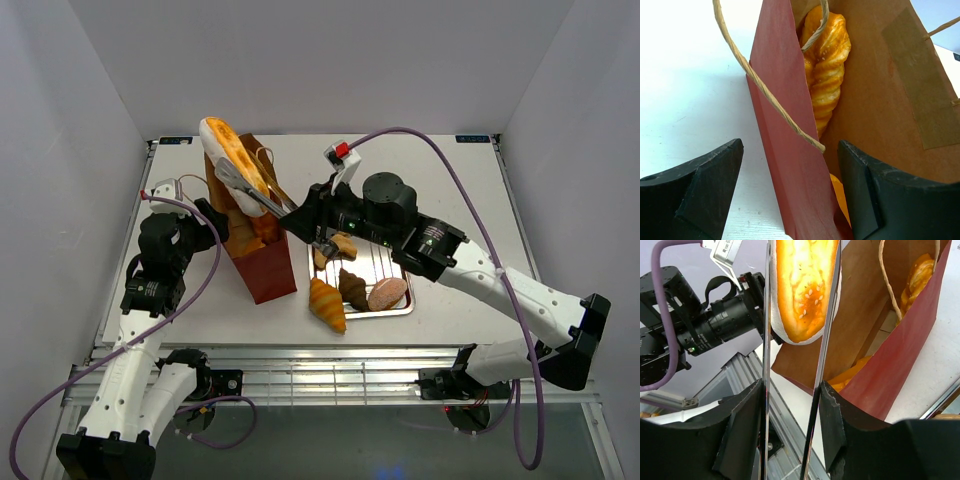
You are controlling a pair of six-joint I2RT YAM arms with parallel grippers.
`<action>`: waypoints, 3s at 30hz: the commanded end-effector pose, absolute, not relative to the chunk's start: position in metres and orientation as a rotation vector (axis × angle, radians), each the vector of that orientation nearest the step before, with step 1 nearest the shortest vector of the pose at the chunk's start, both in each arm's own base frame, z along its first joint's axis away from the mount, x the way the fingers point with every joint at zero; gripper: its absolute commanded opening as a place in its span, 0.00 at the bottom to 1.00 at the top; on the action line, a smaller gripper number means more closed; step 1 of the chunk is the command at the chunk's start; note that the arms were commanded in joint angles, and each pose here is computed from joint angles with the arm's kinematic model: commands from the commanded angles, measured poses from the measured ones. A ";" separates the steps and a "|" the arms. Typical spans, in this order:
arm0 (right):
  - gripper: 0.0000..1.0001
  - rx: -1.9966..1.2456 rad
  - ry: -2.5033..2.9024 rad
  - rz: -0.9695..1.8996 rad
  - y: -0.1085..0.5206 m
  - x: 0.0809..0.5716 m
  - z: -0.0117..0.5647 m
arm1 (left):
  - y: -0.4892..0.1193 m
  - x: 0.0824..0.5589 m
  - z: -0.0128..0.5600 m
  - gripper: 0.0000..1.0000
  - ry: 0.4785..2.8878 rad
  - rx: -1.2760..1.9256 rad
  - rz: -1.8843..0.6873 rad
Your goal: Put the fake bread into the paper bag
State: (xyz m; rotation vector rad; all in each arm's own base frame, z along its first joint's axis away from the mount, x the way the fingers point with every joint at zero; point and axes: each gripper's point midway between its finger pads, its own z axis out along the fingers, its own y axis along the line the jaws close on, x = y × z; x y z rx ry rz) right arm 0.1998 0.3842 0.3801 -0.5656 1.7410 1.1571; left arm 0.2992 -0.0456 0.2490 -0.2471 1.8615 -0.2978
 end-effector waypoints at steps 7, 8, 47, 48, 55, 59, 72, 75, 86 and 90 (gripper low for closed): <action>0.42 -0.496 1.669 1.168 0.391 0.210 0.390 | -0.048 0.296 0.251 0.86 1.850 -0.237 -0.311; 0.45 -0.492 1.676 1.165 0.391 0.210 0.388 | -0.048 0.296 0.251 0.86 1.850 -0.237 -0.311; 0.57 -0.363 1.634 1.104 0.327 0.196 0.400 | -0.048 0.296 0.251 0.86 1.851 -0.239 -0.308; 0.57 -0.356 1.638 1.098 0.322 0.195 0.396 | -0.048 0.296 0.251 0.86 1.852 -0.238 -0.309; 0.54 -0.221 1.693 1.011 0.271 0.188 0.353 | -0.049 0.297 0.249 0.86 1.857 -0.236 -0.311; 0.54 -0.198 1.785 0.968 0.255 0.182 0.311 | -0.049 0.297 0.249 0.86 1.860 -0.237 -0.311; 0.54 -0.408 2.145 0.850 0.234 0.133 0.174 | -0.049 0.298 0.246 0.86 1.869 -0.237 -0.310; 0.54 -0.453 2.186 0.834 0.234 0.122 0.160 | -0.050 0.299 0.245 0.86 1.874 -0.236 -0.311; 0.58 -0.585 2.255 0.683 0.238 0.099 0.134 | -0.050 0.299 0.245 0.86 1.874 -0.236 -0.311; 0.60 -0.604 2.251 0.608 0.238 0.099 0.133 | -0.050 0.299 0.245 0.86 1.874 -0.234 -0.314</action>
